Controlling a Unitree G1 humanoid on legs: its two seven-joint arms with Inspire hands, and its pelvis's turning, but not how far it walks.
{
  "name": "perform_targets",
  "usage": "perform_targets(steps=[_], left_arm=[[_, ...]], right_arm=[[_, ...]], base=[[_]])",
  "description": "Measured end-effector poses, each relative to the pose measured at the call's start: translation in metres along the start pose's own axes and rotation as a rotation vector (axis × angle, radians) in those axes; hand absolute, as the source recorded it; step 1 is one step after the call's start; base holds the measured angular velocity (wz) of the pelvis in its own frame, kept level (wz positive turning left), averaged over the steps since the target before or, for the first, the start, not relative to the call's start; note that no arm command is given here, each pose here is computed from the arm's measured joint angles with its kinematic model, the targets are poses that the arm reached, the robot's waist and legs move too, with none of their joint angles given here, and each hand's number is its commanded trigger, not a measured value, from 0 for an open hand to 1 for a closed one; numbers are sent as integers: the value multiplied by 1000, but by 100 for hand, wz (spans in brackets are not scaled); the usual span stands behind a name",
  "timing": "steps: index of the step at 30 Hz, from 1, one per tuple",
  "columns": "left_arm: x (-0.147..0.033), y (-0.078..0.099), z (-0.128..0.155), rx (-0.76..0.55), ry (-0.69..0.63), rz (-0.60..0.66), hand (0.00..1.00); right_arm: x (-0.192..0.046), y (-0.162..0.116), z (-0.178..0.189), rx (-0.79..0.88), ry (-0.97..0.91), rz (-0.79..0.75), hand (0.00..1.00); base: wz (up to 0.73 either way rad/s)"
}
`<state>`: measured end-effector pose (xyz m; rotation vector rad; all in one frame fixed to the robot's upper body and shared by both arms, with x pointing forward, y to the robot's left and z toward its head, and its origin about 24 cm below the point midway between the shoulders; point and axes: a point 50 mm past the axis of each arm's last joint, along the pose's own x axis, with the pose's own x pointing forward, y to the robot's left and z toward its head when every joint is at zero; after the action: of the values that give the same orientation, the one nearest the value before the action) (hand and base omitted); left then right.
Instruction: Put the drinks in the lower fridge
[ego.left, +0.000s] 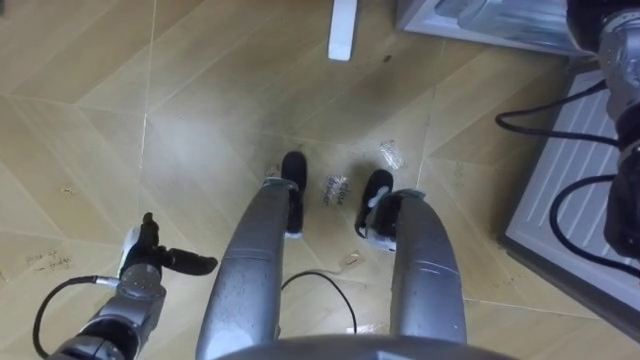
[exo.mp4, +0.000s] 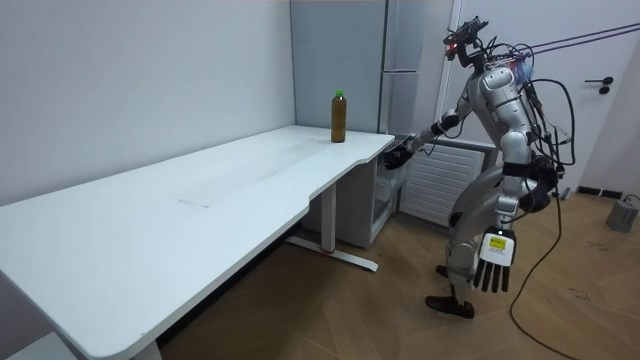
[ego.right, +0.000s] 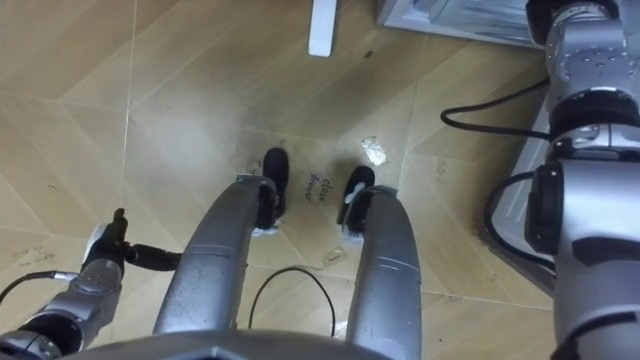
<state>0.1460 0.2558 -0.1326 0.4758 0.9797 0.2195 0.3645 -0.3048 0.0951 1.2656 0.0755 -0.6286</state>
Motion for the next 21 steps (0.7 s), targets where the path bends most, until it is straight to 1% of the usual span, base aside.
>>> perform_targets(steps=[11,19,21], left_arm=[[-1,-1,-4,5,6,-6,0],[-4,-3,-13,20,25,-19,0],[-4,-4,-14,22,26,-25,0]], right_arm=[[0,-3,1,13,-10,-15,0],[1,-9,3,33,-25,-44,0],[1,-8,5,33,-34,-30,0]], base=[[-3],[0],[-5]])
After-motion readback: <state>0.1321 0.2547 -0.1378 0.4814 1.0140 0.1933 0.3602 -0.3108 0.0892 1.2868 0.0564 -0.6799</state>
